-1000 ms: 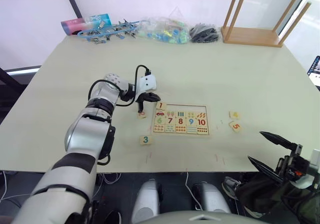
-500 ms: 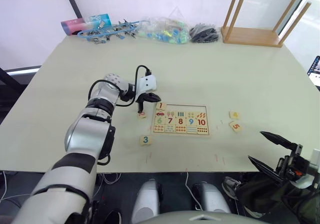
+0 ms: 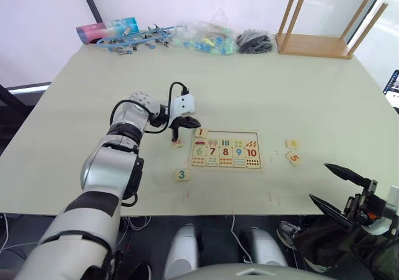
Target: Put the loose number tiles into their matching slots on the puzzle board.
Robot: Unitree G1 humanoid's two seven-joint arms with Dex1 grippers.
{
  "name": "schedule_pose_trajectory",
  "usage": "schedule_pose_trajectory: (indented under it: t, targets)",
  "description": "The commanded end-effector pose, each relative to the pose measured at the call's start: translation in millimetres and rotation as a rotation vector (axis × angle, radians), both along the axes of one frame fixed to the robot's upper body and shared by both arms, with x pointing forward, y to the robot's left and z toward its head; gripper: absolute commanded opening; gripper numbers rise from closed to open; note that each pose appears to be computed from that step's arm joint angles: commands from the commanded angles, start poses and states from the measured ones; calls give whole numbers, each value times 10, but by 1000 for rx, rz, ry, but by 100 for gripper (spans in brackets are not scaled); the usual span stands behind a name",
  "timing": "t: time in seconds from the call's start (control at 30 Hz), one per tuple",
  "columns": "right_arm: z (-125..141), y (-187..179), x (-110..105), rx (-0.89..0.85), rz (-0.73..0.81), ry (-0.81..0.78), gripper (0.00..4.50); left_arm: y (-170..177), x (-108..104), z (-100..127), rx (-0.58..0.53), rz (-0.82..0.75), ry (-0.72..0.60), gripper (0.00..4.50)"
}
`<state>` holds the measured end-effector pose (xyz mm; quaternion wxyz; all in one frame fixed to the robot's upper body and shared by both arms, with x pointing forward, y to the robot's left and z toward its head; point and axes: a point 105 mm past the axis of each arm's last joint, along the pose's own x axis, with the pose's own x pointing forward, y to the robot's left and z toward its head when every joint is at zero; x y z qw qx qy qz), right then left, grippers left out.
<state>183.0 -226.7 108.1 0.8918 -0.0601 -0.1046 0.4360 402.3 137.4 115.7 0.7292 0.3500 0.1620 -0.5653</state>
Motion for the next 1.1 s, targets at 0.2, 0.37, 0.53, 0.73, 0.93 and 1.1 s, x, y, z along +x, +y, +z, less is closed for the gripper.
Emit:
schedule_pose_trajectory:
  t: [0.2, 0.37, 0.53, 0.73, 0.93, 1.1]
  targets:
    - [87, -34, -12, -8, -12, -38, 450, -6, -16, -9, -5, -14, -1, 3]
    - [81, -40, -16, -7, -12, -37, 450, -1, -8, 4, -10, -8, -6, 3]
    - [72, -46, -22, -7, -12, -35, 450, 3, 6, 26, -19, 2, -14, 3]
    - [84, -32, -11, -8, -10, -37, 450, -2, 3, 27, -23, -1, -12, 3]
    - [97, -30, -17, -9, -11, -37, 450, 2, 25, 68, -38, 12, -24, 3]
    - [103, -24, -20, -7, -11, -36, 450, 0, 30, 82, -39, 12, -28, 3]
